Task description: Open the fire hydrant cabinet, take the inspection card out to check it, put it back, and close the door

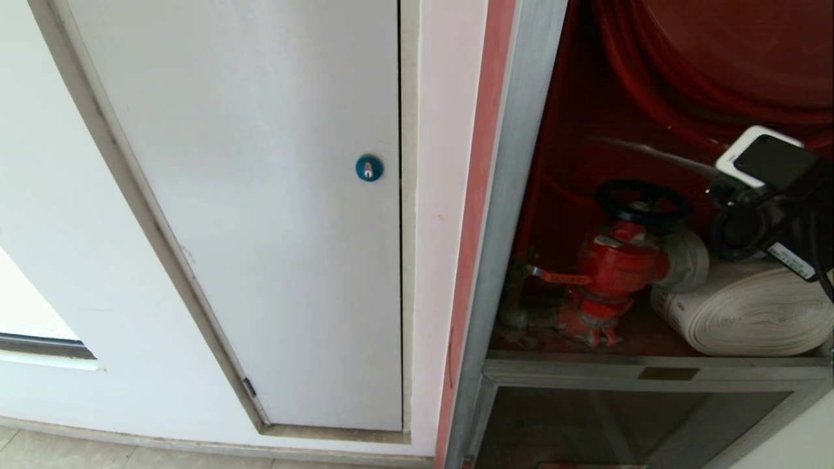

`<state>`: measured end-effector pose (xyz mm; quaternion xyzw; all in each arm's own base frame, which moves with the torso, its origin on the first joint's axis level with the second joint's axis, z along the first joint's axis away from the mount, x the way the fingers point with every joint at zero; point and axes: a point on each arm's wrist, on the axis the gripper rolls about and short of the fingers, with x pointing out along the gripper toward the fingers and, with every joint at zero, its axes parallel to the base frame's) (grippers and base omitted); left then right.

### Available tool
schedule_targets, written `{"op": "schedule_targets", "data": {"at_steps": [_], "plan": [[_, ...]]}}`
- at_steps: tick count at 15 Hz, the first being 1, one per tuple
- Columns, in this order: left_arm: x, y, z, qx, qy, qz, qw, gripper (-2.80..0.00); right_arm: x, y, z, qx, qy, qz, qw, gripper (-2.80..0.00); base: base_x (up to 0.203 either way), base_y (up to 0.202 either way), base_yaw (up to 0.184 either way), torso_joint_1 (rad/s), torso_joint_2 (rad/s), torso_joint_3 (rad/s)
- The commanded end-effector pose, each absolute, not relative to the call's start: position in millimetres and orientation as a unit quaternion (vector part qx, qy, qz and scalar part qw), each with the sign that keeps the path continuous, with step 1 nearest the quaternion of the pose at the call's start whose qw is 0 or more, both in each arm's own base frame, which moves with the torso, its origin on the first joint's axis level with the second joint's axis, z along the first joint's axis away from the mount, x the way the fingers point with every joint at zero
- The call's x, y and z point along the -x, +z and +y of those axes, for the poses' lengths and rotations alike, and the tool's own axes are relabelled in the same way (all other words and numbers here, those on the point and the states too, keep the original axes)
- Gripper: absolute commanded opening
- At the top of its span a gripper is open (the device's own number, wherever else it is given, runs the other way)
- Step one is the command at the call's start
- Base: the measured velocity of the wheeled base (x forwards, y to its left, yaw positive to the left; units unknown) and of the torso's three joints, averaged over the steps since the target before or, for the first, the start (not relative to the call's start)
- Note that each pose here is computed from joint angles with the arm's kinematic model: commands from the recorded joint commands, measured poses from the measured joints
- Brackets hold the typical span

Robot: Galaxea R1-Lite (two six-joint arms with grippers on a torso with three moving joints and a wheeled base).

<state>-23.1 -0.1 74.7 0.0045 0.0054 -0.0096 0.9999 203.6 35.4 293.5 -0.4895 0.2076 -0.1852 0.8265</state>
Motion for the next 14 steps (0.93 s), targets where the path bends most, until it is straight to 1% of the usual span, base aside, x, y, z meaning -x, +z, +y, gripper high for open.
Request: {"op": "schedule_targets", "data": {"at_steps": [1,3,5,7,9,14], "plan": [[23.0,74.8,-0.2,-0.005,-0.010,0.006,1.000,-2.80,-207.6,291.2,32.2,0.518,-0.188,0.226,0.803,-2.80,0.000,0.000,0.000,0.000,0.00,0.000],[23.0,74.8,-0.2,-0.005,-0.010,0.006,1.000,-2.80,-210.8,289.9,27.0,0.548,-0.189,0.242,0.778,-2.80,0.000,0.000,0.000,0.000,0.00,0.000],[23.0,74.8,-0.2,-0.005,-0.010,0.006,1.000,-2.80,-215.8,287.3,28.0,0.554,-0.186,0.247,0.773,-2.80,0.000,0.000,0.000,0.000,0.00,0.000],[23.0,74.8,-0.1,-0.005,-0.009,0.006,1.000,-2.80,-220.7,284.6,28.5,0.570,-0.189,0.260,0.756,-2.80,0.000,0.000,0.000,0.000,0.00,0.000],[23.0,74.8,-0.2,-0.005,-0.010,0.006,1.000,-2.80,-228.0,284.9,30.1,0.571,-0.194,0.255,0.756,-2.80,0.000,0.000,0.000,0.000,0.00,0.000],[23.0,74.8,-0.2,-0.005,-0.010,0.006,1.000,-2.80,-242.6,273.5,32.3,0.580,-0.201,0.279,0.738,-2.80,0.000,0.000,0.000,0.000,0.00,0.000]]}}
